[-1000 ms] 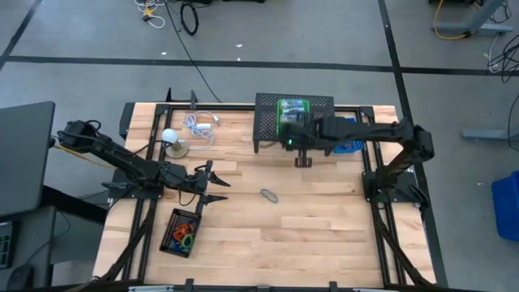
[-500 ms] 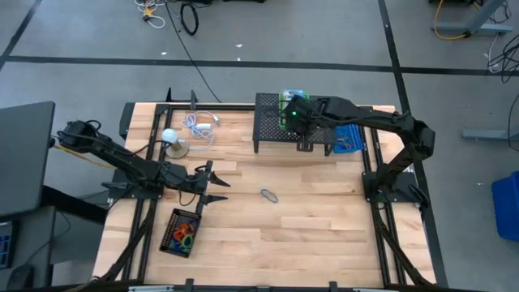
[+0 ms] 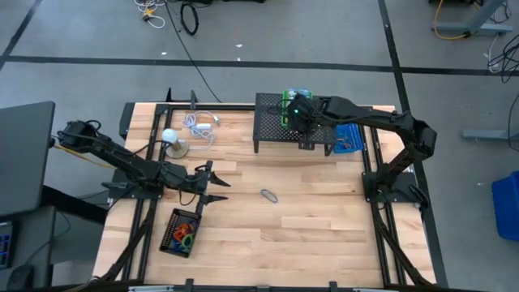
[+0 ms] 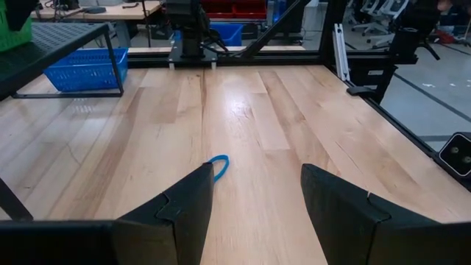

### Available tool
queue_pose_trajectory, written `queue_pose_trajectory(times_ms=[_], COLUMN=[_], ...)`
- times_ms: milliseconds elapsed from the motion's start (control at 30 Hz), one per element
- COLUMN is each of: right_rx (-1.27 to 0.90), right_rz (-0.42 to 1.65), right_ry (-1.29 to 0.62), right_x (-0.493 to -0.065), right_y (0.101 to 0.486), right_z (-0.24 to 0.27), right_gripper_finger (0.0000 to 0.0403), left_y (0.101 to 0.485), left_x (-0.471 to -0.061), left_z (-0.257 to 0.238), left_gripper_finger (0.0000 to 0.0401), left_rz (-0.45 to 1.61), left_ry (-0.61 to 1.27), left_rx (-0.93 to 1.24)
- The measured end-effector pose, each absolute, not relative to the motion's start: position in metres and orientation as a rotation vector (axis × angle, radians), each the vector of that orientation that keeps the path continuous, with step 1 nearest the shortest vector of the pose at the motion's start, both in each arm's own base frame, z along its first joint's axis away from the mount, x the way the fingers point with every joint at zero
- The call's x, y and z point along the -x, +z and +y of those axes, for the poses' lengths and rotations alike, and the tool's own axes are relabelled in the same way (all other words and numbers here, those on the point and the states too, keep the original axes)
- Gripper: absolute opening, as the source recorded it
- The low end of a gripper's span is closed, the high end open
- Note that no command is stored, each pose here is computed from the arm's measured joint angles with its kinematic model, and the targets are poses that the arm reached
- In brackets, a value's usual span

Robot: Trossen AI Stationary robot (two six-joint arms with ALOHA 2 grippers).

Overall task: Pick & Place Office Desk Supplies
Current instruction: Put the green bin on the shelf

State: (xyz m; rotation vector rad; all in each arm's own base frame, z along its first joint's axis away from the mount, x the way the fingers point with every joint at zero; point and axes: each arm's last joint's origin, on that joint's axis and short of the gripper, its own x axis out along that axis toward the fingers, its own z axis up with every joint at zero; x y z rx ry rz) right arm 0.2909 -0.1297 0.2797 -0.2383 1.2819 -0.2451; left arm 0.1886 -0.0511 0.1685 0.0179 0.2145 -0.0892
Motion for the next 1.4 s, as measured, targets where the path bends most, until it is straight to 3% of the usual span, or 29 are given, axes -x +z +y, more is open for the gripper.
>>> queue_pose_trajectory(times_ms=[800, 1400], right_rx=[0.260, 0.213], right_rz=[1.222, 1.225], right_ry=[-0.170, -0.224], right_x=[-0.280, -0.277], right_y=[0.297, 0.295], right_z=[-0.119, -0.128], right_gripper_finger=[0.0000, 0.0000], left_y=[0.169, 0.169], left_x=[-0.189, -0.189], left_z=[-0.051, -0.051], left_gripper_finger=[0.0213, 0.0213], left_rz=[0.214, 0.214], left_ry=[-0.087, -0.087], left_rx=[-0.020, -0.021])
